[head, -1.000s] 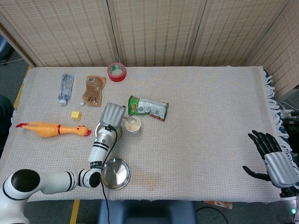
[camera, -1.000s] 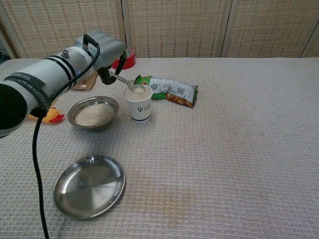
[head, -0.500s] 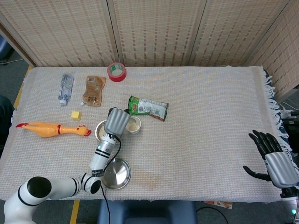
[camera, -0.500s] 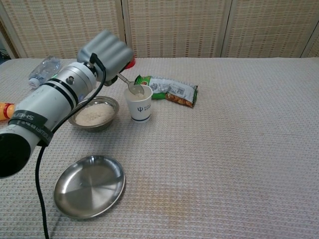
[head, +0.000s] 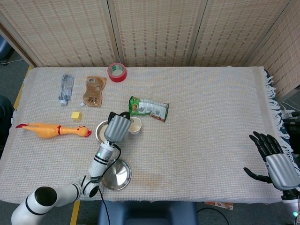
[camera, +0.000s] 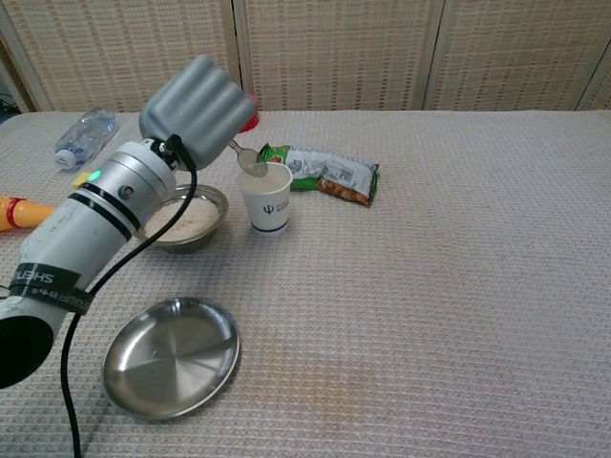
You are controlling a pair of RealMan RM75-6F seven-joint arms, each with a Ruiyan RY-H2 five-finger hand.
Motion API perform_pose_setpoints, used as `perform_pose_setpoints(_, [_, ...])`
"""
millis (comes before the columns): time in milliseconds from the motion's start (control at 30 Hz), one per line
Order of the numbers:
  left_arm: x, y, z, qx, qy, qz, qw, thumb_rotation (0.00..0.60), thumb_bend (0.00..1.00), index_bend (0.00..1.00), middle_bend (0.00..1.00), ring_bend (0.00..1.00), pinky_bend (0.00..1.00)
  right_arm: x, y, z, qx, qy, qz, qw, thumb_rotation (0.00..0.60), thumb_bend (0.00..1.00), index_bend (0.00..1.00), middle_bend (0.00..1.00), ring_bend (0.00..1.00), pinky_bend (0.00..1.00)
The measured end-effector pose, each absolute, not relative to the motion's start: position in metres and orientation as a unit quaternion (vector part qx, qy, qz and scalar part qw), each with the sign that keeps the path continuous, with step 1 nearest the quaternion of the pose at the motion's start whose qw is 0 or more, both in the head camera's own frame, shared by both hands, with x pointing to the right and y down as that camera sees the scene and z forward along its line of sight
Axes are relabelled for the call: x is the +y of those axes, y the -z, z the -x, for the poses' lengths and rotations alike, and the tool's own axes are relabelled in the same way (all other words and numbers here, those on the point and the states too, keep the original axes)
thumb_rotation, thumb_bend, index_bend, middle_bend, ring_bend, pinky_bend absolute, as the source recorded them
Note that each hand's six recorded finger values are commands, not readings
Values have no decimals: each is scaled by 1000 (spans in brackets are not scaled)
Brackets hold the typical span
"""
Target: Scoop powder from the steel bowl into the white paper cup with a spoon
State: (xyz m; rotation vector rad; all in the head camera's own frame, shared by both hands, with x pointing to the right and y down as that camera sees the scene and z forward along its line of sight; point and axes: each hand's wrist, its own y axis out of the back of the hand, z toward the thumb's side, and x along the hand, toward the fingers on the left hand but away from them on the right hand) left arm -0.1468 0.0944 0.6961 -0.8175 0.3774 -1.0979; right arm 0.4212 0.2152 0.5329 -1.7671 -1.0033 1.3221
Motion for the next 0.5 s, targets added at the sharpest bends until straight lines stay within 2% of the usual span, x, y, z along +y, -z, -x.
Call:
perform_pose_setpoints(300, [92, -687, 156, 194, 518, 391, 736, 600, 386, 602, 1000, 1000, 1000, 215, -534, -422, -386, -512, 683, 350, 522, 116, 0, 0, 0, 0])
perform_pose_setpoints(500, [99, -672, 175, 213, 533, 462, 676, 600, 385, 599, 1000, 1000, 1000, 215, -532, -423, -388, -512, 682, 351, 522, 116, 0, 0, 0, 0])
